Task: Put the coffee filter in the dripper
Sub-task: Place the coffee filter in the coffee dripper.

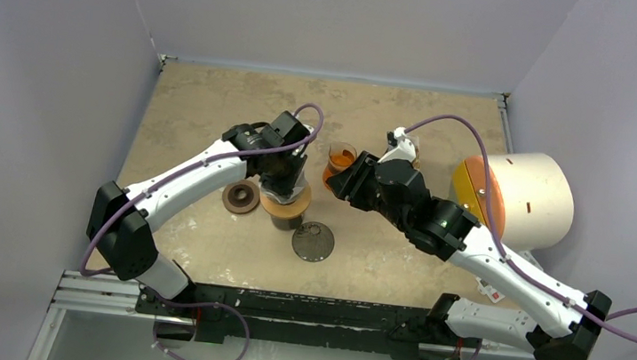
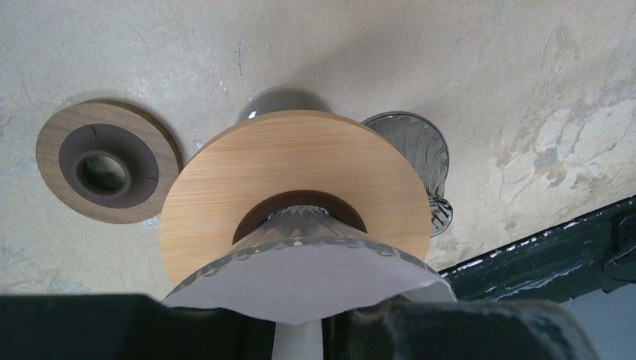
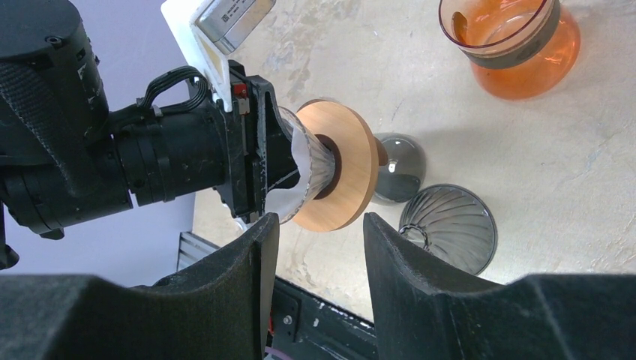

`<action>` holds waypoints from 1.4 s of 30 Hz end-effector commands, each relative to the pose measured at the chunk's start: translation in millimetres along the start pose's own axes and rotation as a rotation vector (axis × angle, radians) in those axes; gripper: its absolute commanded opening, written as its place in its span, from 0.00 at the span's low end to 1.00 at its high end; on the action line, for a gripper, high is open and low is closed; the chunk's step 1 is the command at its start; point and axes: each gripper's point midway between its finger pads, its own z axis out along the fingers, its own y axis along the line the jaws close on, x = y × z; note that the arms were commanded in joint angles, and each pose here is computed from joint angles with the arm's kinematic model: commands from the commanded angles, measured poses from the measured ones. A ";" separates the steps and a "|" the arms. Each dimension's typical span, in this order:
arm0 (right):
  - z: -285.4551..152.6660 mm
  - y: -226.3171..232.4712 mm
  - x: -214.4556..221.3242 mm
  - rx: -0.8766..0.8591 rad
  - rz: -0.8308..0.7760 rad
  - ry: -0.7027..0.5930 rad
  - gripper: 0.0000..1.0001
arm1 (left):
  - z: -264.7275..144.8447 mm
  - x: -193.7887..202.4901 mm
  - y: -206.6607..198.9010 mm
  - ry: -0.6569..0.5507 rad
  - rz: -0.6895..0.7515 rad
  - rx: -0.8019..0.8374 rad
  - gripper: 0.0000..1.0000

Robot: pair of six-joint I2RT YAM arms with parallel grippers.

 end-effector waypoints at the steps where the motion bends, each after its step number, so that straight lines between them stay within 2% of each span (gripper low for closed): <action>1: -2.2 4.3 -8.8 -0.022 0.018 -0.036 0.49 | 3.3 4.8 -0.8 0.015 0.017 0.009 0.24; 8: -1.9 5.2 -9.2 -0.025 0.017 -0.037 0.49 | -0.8 -0.7 -4.5 -0.002 0.020 0.025 0.21; 16: -3.6 5.9 -11.4 -0.027 0.016 -0.044 0.49 | -10.7 -9.6 -7.4 -0.022 0.030 0.034 0.00; 32: -3.9 4.7 -10.6 -0.026 0.005 -0.040 0.49 | -46.4 -30.8 -13.1 -0.083 0.060 0.053 0.00; 38: -4.2 -6.8 -4.8 0.000 -0.077 -0.021 0.48 | -76.5 -40.4 -11.9 -0.147 0.083 0.060 0.00; 42: -3.8 -5.9 7.7 -0.043 -0.166 0.033 0.46 | -100.8 -43.8 -18.3 -0.209 0.105 0.115 0.00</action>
